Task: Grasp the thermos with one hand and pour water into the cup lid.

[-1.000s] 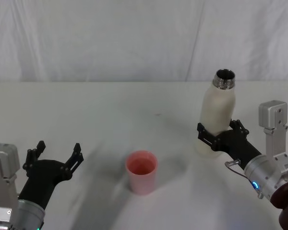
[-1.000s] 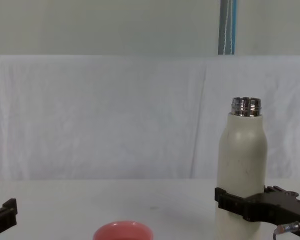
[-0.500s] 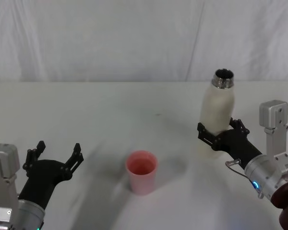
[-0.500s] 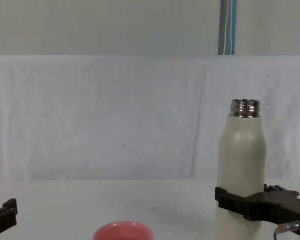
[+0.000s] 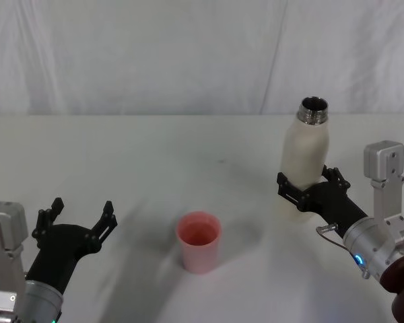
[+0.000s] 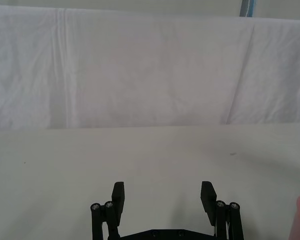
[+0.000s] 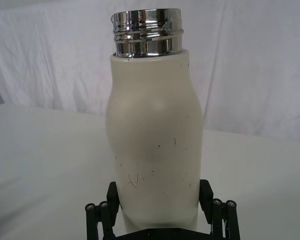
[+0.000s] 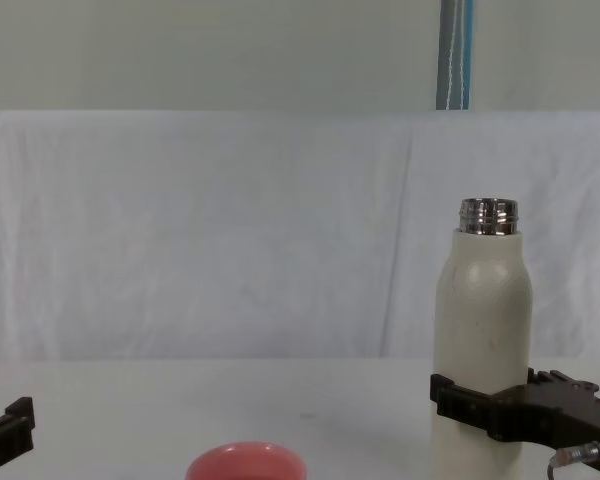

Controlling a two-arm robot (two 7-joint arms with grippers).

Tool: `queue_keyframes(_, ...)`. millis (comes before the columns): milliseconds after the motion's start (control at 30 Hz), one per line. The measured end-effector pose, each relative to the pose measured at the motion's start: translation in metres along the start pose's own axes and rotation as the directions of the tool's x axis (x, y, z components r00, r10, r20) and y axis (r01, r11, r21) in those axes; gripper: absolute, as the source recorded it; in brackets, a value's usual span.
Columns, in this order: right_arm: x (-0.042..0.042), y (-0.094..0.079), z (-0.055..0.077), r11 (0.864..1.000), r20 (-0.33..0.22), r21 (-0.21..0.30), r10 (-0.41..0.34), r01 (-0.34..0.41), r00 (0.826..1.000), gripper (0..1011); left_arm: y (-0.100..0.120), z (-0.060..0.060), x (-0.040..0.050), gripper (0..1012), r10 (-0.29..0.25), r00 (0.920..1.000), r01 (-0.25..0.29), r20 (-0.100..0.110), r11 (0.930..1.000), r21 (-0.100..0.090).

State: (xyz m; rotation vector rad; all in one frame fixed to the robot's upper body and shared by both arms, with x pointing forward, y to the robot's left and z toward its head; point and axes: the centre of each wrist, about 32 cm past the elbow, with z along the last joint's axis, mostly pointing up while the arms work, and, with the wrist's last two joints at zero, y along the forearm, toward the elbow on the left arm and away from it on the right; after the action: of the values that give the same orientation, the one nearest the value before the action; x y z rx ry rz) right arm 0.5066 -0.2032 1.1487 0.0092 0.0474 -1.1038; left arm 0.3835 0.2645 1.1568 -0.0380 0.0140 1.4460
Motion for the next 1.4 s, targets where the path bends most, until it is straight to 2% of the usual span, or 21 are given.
queue_keyframes(667,0.0046,-0.012,0.0,1.0,-0.012,0.0,0.007,-0.007,1.0,1000,0.0,0.0,0.0,1001,0.0,1.0,0.0,0.0,1.0,0.0)
queue_keyframes(1400,0.0012,-0.022,0.001,1.0,-0.006,-0.006,0.018,-0.018,1.0,1000,0.0,0.0,0.0,1001,0.0,1.0,0.0,0.0,1.0,0.0)
